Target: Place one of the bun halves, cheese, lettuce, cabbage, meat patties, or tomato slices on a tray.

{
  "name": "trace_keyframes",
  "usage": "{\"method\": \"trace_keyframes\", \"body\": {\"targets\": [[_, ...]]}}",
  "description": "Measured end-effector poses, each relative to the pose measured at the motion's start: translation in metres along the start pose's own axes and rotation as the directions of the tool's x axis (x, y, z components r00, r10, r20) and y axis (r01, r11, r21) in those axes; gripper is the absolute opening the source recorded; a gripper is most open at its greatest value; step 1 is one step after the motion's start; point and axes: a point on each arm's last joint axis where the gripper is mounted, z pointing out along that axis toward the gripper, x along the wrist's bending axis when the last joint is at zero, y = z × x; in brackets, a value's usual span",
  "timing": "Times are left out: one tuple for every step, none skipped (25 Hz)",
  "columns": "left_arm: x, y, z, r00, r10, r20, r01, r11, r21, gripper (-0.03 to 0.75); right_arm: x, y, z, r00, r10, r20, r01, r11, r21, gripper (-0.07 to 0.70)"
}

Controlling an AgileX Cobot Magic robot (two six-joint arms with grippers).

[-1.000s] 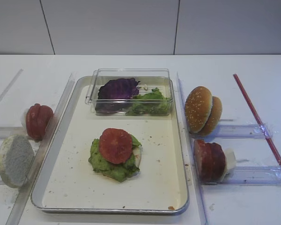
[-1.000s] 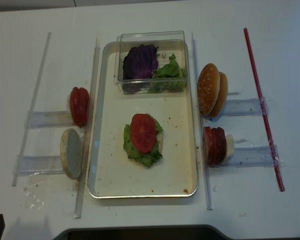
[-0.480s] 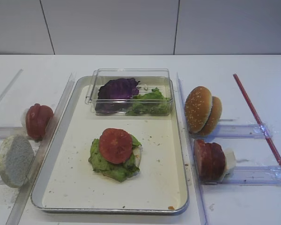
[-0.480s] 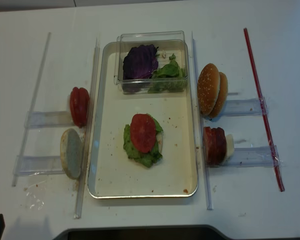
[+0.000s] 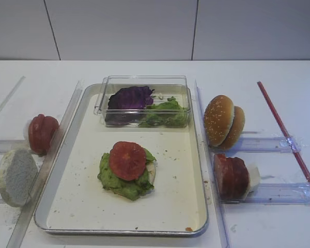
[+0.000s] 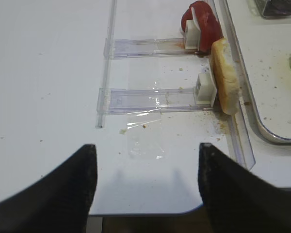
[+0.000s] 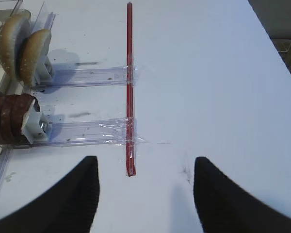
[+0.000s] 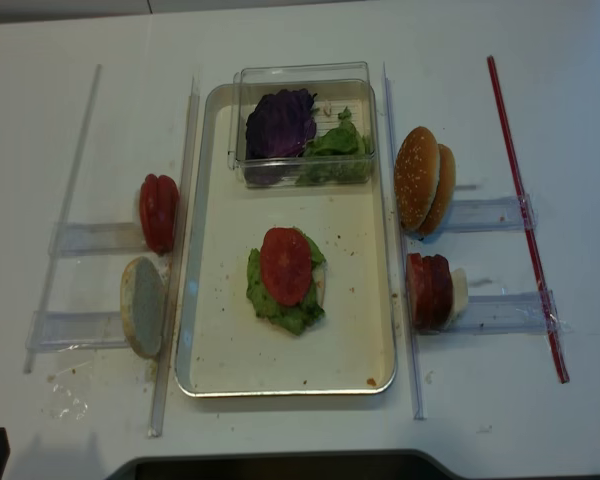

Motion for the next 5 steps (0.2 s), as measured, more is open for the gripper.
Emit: {"method": "trace_keyframes", "body": {"targets": [[0.0000, 0.0000, 0.0000, 1.000, 0.000, 0.000, 0.000, 1.000, 0.000, 0.433, 0.0000, 0.0000, 0.0000, 1.000, 0.000, 0.000, 0.000, 1.000, 0.000, 0.445], [0.0000, 0.0000, 0.0000, 1.000, 0.000, 0.000, 0.000, 1.000, 0.000, 0.433, 0.0000, 0.0000, 0.0000, 1.000, 0.000, 0.000, 0.000, 1.000, 0.000, 0.445], [0.0000, 0.0000, 0.0000, 1.000, 0.000, 0.000, 0.000, 1.000, 0.000, 0.433, 0.0000, 0.0000, 0.0000, 1.000, 0.000, 0.000, 0.000, 1.000, 0.000, 0.445], [0.0000, 0.0000, 0.0000, 1.000, 0.000, 0.000, 0.000, 1.000, 0.000, 0.433, 0.0000, 0.0000, 0.0000, 1.000, 0.000, 0.000, 0.000, 1.000, 0.000, 0.445], [0.0000, 0.0000, 0.0000, 1.000, 0.000, 0.000, 0.000, 1.000, 0.000, 0.433, 0.0000, 0.0000, 0.0000, 1.000, 0.000, 0.000, 0.000, 1.000, 0.000, 0.445]]}}
